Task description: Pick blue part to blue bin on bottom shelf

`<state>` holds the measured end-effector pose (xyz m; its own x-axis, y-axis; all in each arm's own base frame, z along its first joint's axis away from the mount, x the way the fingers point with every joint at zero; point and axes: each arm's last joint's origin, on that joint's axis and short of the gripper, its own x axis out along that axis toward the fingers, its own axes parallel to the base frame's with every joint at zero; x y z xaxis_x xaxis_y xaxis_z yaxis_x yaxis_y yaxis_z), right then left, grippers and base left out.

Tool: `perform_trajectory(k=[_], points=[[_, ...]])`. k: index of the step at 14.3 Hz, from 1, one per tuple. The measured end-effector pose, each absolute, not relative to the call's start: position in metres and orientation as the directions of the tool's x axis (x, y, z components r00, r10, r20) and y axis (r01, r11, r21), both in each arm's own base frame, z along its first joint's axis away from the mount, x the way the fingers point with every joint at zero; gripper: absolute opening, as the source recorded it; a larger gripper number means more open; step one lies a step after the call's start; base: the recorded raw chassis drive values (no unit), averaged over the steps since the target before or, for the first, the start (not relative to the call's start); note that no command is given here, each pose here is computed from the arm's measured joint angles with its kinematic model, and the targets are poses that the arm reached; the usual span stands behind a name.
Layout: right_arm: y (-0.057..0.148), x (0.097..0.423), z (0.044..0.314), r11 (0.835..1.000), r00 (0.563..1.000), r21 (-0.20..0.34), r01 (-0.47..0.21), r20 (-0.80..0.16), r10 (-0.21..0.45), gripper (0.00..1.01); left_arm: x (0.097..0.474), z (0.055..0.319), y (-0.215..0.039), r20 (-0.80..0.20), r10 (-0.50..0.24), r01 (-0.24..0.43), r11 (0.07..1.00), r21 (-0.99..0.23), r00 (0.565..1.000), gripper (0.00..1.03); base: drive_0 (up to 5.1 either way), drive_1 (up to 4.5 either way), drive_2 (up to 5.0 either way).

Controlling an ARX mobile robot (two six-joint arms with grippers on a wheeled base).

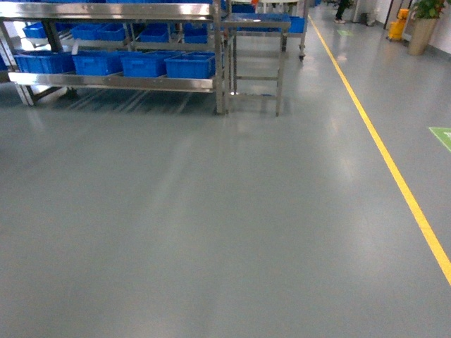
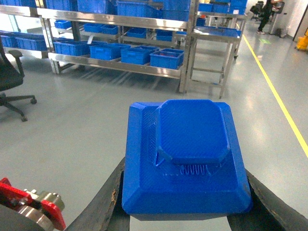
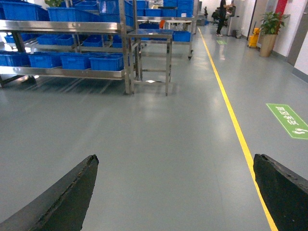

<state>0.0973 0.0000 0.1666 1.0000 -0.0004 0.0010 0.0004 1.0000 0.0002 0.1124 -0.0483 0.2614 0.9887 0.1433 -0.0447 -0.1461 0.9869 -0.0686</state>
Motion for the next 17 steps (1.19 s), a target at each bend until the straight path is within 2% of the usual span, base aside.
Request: perform_trajectory(k=[6,11,17], points=[[0.0,0.0973,0.1666,1.0,1.0,0.0,0.0,0.001,0.0,0.98,0.1123,0.2615,-0.0482,-0.044,0.144,-0.146,0.987,-0.069,0.989,0.44,-1.5,-1.48,-1.5],[0.0,0.0973,0.1666,1.0,1.0,0.0,0.0,0.001,0.0,0.98,0.1122,0.2616,-0.0482,-0.043,0.144,-0.146,0.987,-0.07,0.989,0.44,0.0,0.0,0.0],[0.0,0.0973,0.1668,1.0,1.0,0.0,0.001,0.003,-0.001,0.98,0.1121,0.2617,-0.0481,-0.043,0.144,-0.146,0.987,-0.07,0.989,0.44,0.0,3.73,-3.8]])
